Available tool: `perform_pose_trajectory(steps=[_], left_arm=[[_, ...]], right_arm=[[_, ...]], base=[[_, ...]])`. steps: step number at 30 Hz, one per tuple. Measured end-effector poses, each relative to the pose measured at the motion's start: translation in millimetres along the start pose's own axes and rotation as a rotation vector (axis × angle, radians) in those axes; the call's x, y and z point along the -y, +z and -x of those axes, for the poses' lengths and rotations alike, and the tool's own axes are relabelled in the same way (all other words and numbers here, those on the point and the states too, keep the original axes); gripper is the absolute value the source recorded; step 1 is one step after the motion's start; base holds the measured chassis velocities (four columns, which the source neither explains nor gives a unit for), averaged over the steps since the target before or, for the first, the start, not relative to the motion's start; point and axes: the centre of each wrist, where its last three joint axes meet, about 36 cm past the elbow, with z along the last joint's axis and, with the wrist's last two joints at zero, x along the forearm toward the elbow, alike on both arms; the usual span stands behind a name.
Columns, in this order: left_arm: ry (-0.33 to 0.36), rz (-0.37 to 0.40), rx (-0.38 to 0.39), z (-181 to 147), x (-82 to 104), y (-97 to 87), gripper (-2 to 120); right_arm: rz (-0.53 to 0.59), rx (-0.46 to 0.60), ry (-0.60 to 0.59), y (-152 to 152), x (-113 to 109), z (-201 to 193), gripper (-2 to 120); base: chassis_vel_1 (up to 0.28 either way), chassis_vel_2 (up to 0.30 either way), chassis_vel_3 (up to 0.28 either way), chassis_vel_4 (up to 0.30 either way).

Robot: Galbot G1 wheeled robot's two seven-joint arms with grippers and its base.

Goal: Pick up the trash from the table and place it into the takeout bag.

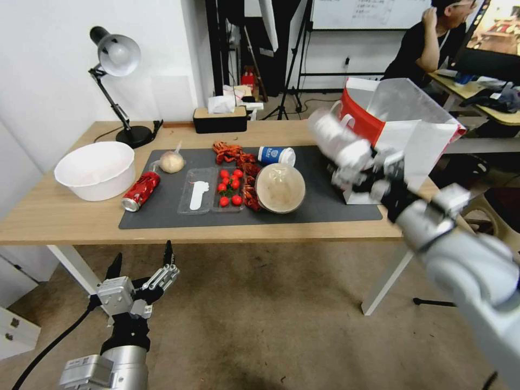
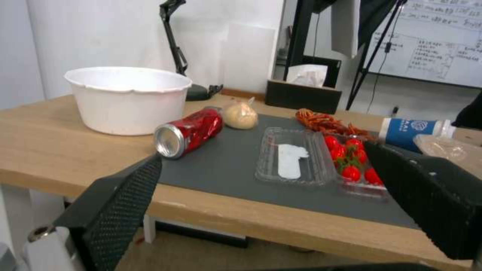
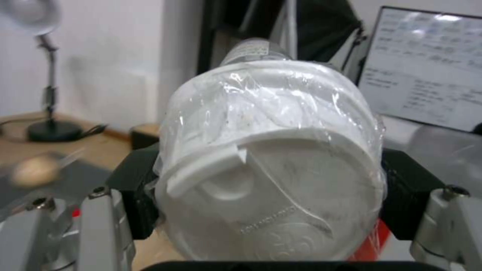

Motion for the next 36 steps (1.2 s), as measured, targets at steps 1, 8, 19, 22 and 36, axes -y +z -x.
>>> perform_pose_trajectory(steps=[1,8,19,22,36], left_arm=[[0.001,0.001,0.000,0,-0.4,-0.4,100],[-0.004,0.001,-0.003,2,-1.1,1.2,100],[-0.025,-0.003,-0.009,4,-2.3,9.7,100],[-0.028,0.004,-0.011,3,-2.7,10.1,100],[-0.030,0.012,0.002,1,-2.3,8.7,100]], right_arm=[[0.001,0.005,0.001,-5,2,2,76],[-0.019,0.047,0.109,-46,74,63,76],[0.052,-0.022,0.301,-64,152,128,93],[0.047,-0.027,0.314,-60,151,129,99],[0.119,0.084,0.160,-75,114,109,100]], base=[[0.000,0.000,0.000,0.000],[0.000,0.000,0.000,0.000],[0.000,0.000,0.000,0.000],[0.000,0.000,0.000,0.000],[0.000,0.000,0.000,0.000]])
